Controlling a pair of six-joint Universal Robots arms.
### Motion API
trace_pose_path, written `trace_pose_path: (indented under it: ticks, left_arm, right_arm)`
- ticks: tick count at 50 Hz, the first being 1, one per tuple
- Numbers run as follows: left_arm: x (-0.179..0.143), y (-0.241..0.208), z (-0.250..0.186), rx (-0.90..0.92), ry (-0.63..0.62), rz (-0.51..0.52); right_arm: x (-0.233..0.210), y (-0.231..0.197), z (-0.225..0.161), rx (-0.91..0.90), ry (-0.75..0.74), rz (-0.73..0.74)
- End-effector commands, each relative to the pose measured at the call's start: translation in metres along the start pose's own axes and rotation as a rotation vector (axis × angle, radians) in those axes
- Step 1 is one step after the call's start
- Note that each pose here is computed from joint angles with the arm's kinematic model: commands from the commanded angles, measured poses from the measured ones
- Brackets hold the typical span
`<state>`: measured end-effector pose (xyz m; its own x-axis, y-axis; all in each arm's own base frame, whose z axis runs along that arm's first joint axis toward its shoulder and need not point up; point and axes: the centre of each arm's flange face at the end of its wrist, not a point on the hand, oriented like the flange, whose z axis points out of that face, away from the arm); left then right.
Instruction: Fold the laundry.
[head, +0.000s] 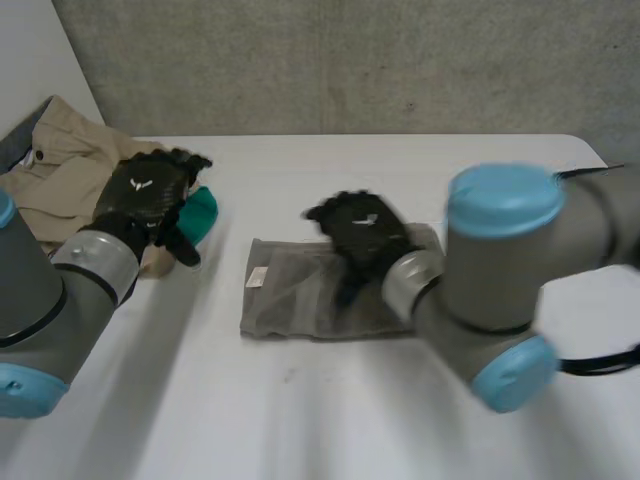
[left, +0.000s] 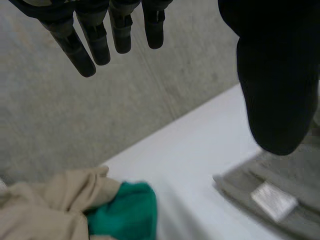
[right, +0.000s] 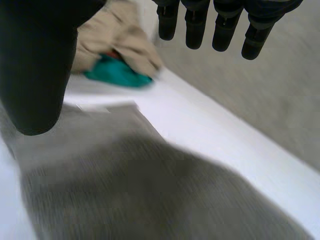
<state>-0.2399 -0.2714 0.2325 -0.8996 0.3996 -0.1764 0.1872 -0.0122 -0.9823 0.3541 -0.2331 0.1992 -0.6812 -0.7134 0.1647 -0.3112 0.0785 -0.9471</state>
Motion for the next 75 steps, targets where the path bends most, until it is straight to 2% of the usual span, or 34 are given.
trace_pose_path:
  ticks: [1,5,9,13,18,22,28,35,44,48,52,53,56,57,59,60,63,64,68,70,73,74,75]
  left_arm:
    - [0.056,-0.009,0.016,0.094,0.172,-0.041]
    - [0.096,0.014,0.027,0.045,0.287,-0.005]
    - [0.117,0.040,0.043,-0.009,0.307,0.084]
    - [0.116,0.056,0.066,-0.032,0.237,0.204]
    - [0.093,0.077,0.092,-0.115,0.056,0.367]
    - [0.090,0.088,0.088,-0.196,0.048,0.425]
    - [0.091,0.088,0.078,-0.212,0.090,0.414]
    - [0.077,0.061,0.077,-0.133,0.008,0.399]
    - [0.067,0.034,0.056,-0.099,0.022,0.330]
    - [0.058,0.025,0.045,-0.095,0.017,0.262]
    - [0.051,0.018,0.037,-0.089,0.018,0.200]
    - [0.050,0.015,0.034,-0.083,0.023,0.185]
    - [0.048,0.012,0.031,-0.072,0.028,0.166]
    - [0.047,0.009,0.030,-0.066,0.029,0.160]
    - [0.044,0.008,0.030,-0.065,0.026,0.156]
    - [0.041,0.005,0.030,-0.060,0.013,0.152]
    - [0.034,0.001,0.030,-0.056,-0.008,0.149]
    - [0.030,0.000,0.028,-0.061,-0.021,0.144]
    - [0.022,0.000,0.026,-0.071,-0.045,0.118]
    - [0.021,-0.001,0.025,-0.071,-0.047,0.110]
    - [0.021,0.000,0.025,-0.072,-0.039,0.099]
    - [0.022,0.000,0.025,-0.071,-0.034,0.097]
    - [0.023,-0.001,0.026,-0.067,-0.028,0.096]
  right_arm:
    - [0.050,0.035,-0.028,-0.267,0.145,0.152]
    - [0.057,0.052,-0.031,-0.260,0.179,0.159]
    - [0.055,0.066,-0.031,-0.228,0.190,0.142]
    - [0.051,0.077,-0.028,-0.188,0.193,0.113]
    - [0.051,0.090,-0.021,-0.174,0.204,0.039]
    - [0.057,0.093,-0.019,-0.184,0.247,-0.009]
    - [0.066,0.095,-0.019,-0.190,0.279,-0.043]
    - [0.072,0.093,-0.028,-0.198,0.298,-0.089]
    - [0.085,0.067,-0.050,-0.146,0.338,-0.182]
    - [0.099,0.063,-0.052,-0.172,0.368,-0.267]
    - [0.100,0.049,-0.046,-0.159,0.359,-0.427]
    - [0.088,0.038,-0.042,-0.121,0.334,-0.503]
    - [0.062,0.021,-0.033,-0.034,0.284,-0.604]
    - [0.043,0.009,-0.027,0.045,0.254,-0.654]
    - [0.022,0.002,-0.021,0.123,0.208,-0.691]
    - [-0.004,0.002,-0.016,0.197,0.138,-0.712]
    - [-0.046,0.011,-0.009,0.301,-0.010,-0.739]
    - [-0.069,0.022,-0.007,0.341,-0.109,-0.751]
    - [-0.102,0.047,-0.005,0.399,-0.302,-0.761]
    - [-0.102,0.044,-0.003,0.407,-0.296,-0.758]
    - [-0.080,0.031,0.006,0.353,-0.157,-0.706]
    - [-0.074,0.028,0.007,0.330,-0.115,-0.678]
    - [-0.061,0.018,0.004,0.290,-0.041,-0.589]
